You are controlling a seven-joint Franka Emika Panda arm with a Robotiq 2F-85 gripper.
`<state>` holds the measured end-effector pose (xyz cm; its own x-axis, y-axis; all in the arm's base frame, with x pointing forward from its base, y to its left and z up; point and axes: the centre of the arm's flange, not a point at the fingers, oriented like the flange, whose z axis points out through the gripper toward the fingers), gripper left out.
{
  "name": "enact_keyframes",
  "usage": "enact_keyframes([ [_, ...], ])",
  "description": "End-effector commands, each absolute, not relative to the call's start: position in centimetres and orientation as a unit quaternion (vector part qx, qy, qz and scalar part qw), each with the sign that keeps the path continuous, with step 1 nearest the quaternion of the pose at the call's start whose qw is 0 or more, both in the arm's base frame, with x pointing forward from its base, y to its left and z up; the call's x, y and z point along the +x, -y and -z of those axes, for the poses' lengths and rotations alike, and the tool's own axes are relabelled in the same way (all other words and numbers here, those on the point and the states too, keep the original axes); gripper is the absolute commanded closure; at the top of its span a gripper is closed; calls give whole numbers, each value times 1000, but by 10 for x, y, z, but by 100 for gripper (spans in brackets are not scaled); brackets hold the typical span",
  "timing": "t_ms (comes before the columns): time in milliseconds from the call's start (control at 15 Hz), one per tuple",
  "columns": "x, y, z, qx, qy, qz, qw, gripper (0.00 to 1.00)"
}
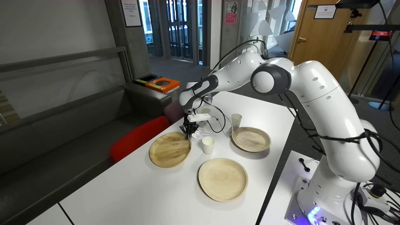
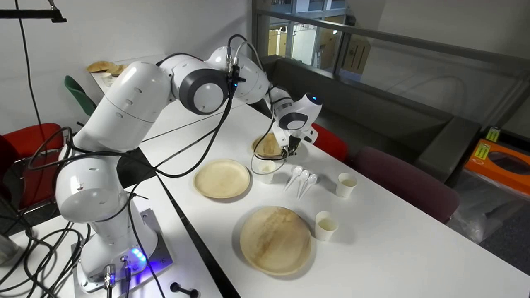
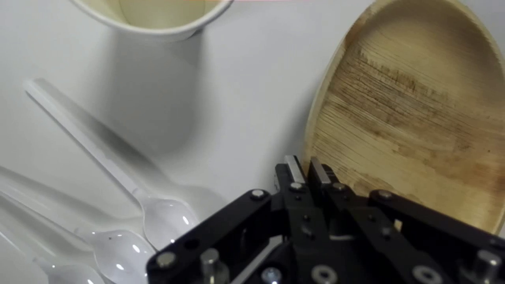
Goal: Move the plate on the left to the right.
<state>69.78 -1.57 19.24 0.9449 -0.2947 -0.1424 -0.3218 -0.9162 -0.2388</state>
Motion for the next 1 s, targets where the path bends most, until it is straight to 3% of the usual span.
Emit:
enact_keyframes([
  [0,705,17,-196,-978,-157,-68,118,98],
  [133,705,18,-195,-977,-159,-71,119,98],
  [200,705,18,-194,-977,-159,-73,120,68],
  [267,705,19,-194,-977,-160,-75,121,66],
  [867,694,16,-207,-977,-153,-78,124,1],
  [933,689,14,-212,-978,-148,-82,122,0],
])
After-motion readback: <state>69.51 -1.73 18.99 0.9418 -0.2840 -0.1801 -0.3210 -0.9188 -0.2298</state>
